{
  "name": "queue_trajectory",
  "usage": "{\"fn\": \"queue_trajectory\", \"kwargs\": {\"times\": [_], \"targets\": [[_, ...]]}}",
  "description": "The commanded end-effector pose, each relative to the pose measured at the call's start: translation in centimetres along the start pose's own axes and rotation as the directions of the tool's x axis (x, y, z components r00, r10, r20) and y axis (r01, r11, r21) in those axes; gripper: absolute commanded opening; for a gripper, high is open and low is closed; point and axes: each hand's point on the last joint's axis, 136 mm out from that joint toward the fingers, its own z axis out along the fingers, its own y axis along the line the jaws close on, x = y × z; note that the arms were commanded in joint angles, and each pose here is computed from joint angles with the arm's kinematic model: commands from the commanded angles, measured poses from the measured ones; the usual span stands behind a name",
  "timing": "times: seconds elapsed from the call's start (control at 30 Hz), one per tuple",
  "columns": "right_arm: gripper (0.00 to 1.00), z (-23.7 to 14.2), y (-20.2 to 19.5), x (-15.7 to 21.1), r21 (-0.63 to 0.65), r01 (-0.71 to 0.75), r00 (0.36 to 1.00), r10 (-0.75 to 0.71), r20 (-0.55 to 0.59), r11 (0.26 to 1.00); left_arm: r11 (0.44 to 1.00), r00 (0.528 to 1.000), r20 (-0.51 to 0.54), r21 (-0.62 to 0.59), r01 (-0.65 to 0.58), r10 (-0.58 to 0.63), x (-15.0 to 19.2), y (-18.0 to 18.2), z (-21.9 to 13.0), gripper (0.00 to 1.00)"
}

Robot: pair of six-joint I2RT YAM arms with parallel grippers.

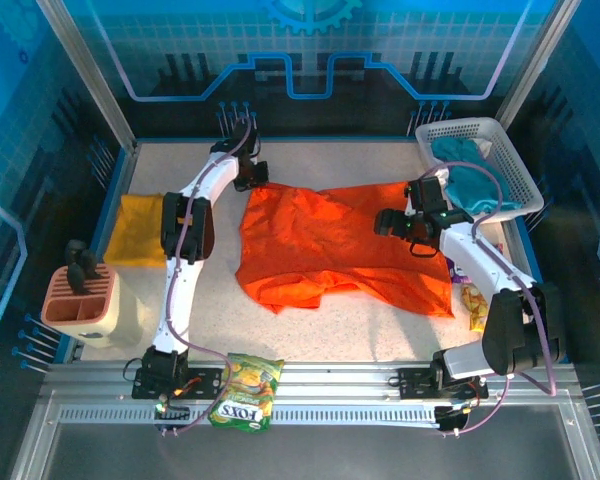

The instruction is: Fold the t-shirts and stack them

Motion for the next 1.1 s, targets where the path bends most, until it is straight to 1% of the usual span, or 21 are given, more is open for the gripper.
{"fn": "queue_trajectory", "kwargs": {"times": [0.0, 0.1, 0.2, 0.27, 0.33, 0.4, 0.43, 0.47, 0.5, 0.53, 0.6, 0.63, 0.7, 0.73, 0.8, 0.87, 0.93, 1.0, 1.07], "targets": [[0.93, -0.7, -0.5, -0.2, -0.009, -0.031, 0.999, 0.031, 0.012, 0.999, 0.997, 0.998, 0.034, 0.046, -0.058, 0.057, -0.5, -1.9, -4.1, 0.00], [0.93, -0.8, -0.7, -0.6, -0.015, -0.046, 0.999, 0.046, 0.027, 0.999, 0.993, 0.991, 0.086, 0.041, -0.110, 0.107, 0.9, -3.1, -8.2, 0.00], [0.93, -0.7, -1.0, -0.7, -0.019, -0.063, 0.997, 0.063, 0.035, 0.998, 0.976, 0.962, 0.165, -0.023, -0.217, 0.218, 5.1, -4.8, -12.4, 0.00], [0.92, -0.6, -1.1, -0.6, -0.022, -0.069, 0.997, 0.069, 0.032, 0.997, 0.953, 0.930, 0.210, -0.056, -0.297, 0.302, 9.3, -6.5, -14.7, 0.00], [0.92, -0.4, -1.2, -0.6, -0.028, -0.077, 0.997, 0.077, 0.031, 0.997, 0.930, 0.907, 0.207, -0.078, -0.359, 0.367, 14.1, -7.4, -15.6, 0.00], [0.92, -0.1, -1.3, -0.6, -0.028, -0.078, 0.997, 0.079, 0.026, 0.997, 0.906, 0.887, 0.186, -0.101, -0.412, 0.424, 19.0, -7.7, -15.6, 0.00], [0.92, 0.0, -1.4, -0.5, -0.027, -0.079, 0.997, 0.080, 0.021, 0.997, 0.892, 0.875, 0.173, -0.109, -0.439, 0.452, 21.5, -7.8, -15.4, 0.08], [0.92, 0.2, -1.5, -0.5, -0.024, -0.081, 0.997, 0.081, 0.018, 0.996, 0.874, 0.861, 0.156, -0.117, -0.471, 0.485, 23.9, -7.8, -15.0, 0.23], [0.92, 0.3, -1.6, -0.4, -0.024, -0.082, 0.996, 0.083, 0.014, 0.996, 0.859, 0.848, 0.142, -0.126, -0.495, 0.510, 25.5, -7.8, -14.7, 0.34], [0.92, 0.5, -1.6, -0.3, -0.024, -0.083, 0.996, 0.084, 0.008, 0.996, 0.846, 0.840, 0.116, -0.141, -0.515, 0.530, 27.1, -7.4, -14.3, 0.42], [0.91, 0.7, -1.7, -0.2, -0.027, -0.085, 0.996, 0.085, 0.001, 0.996, 0.854, 0.857, 0.066, -0.160, -0.496, 0.510, 28.5, -6.0, -13.8, 0.75], [0.91, 0.8, -1.6, -0.1, -0.031, -0.086, 0.996, 0.086, -0.002, 0.996, 0.861, 0.868, 0.058, -0.175, -0.478, 0.494, 28.5, -5.3, -13.8, 0.83], [0.91, 0.8, -1.5, -0.1, -0.040, -0.089, 0.996, 0.089, -0.006, 0.995, 0.888, 0.891, 0.073, -0.149, -0.435, 0.448, 27.7, -4.8, -14.8, 0.85], [0.91, 0.8, -1.4, 0.0, -0.045, -0.091, 0.996, 0.091, -0.007, 0.995, 0.913, 0.910, 0.094, -0.109, -0.393, 0.403, 26.8, -4.7, -15.5, 0.86], [0.91, 0.8, -1.4, 0.1, -0.048, -0.093, 0.996, 0.093, -0.005, 0.994, 0.953, 0.945, 0.131, 0.003, -0.302, 0.299, 24.9, -5.0, -16.7, 0.84], [0.91, 0.8, -1.4, 0.1, -0.051, -0.097, 0.995, 0.097, -0.002, 0.994, 0.974, 0.971, 0.146, 0.092, -0.206, 0.191, 22.8, -5.2, -17.9, 0.76], [0.91, 0.9, -1.4, 0.4, -0.053, -0.100, 0.995, 0.099, -0.007, 0.994, 0.976, 0.980, 0.140, 0.146, -0.160, 0.140, 21.7, -5.8, -18.4, 0.68], [0.91, 1.0, -1.4, 0.6, -0.055, -0.102, 0.995, 0.102, -0.012, 0.993, 0.972, 0.987, 0.110, 0.191, -0.136, 0.116, 21.8, -6.9, -18.4, 0.61], [0.90, 1.1, -1.5, 0.8, -0.055, -0.102, 0.995, 0.102, -0.014, 0.993, 0.961, 0.995, 0.051, 0.260, -0.091, 0.081, 22.5, -8.2, -17.8, 0.55]]}}
